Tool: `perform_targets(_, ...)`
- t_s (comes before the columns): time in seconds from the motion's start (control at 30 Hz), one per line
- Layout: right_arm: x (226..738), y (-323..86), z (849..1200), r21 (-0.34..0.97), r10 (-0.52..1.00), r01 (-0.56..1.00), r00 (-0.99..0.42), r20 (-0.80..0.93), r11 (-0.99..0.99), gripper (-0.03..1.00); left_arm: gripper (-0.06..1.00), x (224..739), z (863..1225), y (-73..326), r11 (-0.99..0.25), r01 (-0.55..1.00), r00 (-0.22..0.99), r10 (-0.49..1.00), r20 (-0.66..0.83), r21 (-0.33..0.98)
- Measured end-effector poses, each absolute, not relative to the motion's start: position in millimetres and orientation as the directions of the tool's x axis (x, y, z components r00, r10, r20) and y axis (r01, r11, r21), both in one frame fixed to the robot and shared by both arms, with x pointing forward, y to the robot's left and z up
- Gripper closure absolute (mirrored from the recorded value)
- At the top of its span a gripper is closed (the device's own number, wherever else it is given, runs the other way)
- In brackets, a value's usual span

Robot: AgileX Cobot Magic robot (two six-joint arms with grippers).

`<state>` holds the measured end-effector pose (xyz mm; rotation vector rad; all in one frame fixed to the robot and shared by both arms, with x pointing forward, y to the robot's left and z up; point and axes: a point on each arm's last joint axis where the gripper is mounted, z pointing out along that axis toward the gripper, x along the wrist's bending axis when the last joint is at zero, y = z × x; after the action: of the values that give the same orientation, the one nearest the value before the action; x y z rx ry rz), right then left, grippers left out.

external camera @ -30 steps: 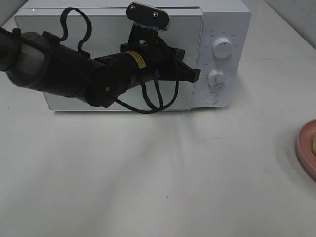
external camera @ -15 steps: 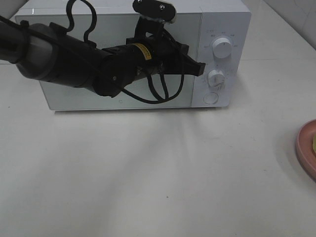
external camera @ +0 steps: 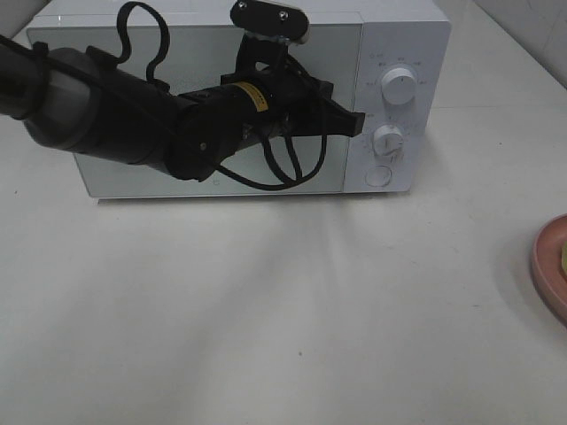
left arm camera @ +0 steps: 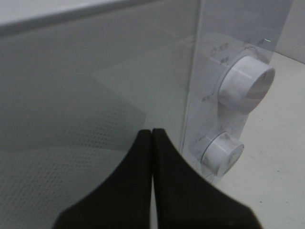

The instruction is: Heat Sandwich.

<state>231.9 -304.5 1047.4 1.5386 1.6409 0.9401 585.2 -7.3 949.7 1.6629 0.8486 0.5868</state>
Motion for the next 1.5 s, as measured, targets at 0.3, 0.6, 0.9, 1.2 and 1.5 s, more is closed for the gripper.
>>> perform_targets(0.3,232,-304,1047,0.866,0.998,0.499,-0.061,-0.007,0.036,0.23,0.94,556,952,9,-0.132,0.268,0.617,0.785,-0.064,0.954)
perform_targets(0.6,232,-304,1047,0.866,0.998,0.499,-0.061,-0.007,0.036,0.23,0.88,521,960,27,-0.17,0.298,0.638,0.768,-0.063,0.939)
perform_targets(0.9,232,-304,1047,0.866,0.998,0.499,-0.061,-0.007,0.036,0.23,0.02,499,974,40,-0.275,0.461,0.641,0.76,-0.103,0.843)
perform_targets(1.2,232,-304,1047,0.866,0.998,0.499,-0.061,-0.007,0.036,0.23,-0.03,477,989,56,-0.412,0.565,0.664,0.741,-0.098,0.715)
perform_targets(1.5,232,-304,1047,0.866,0.998,0.499,-0.061,-0.007,0.036,0.24,-0.03,459,1006,81,-0.499,0.654,0.658,0.746,-0.102,0.568)
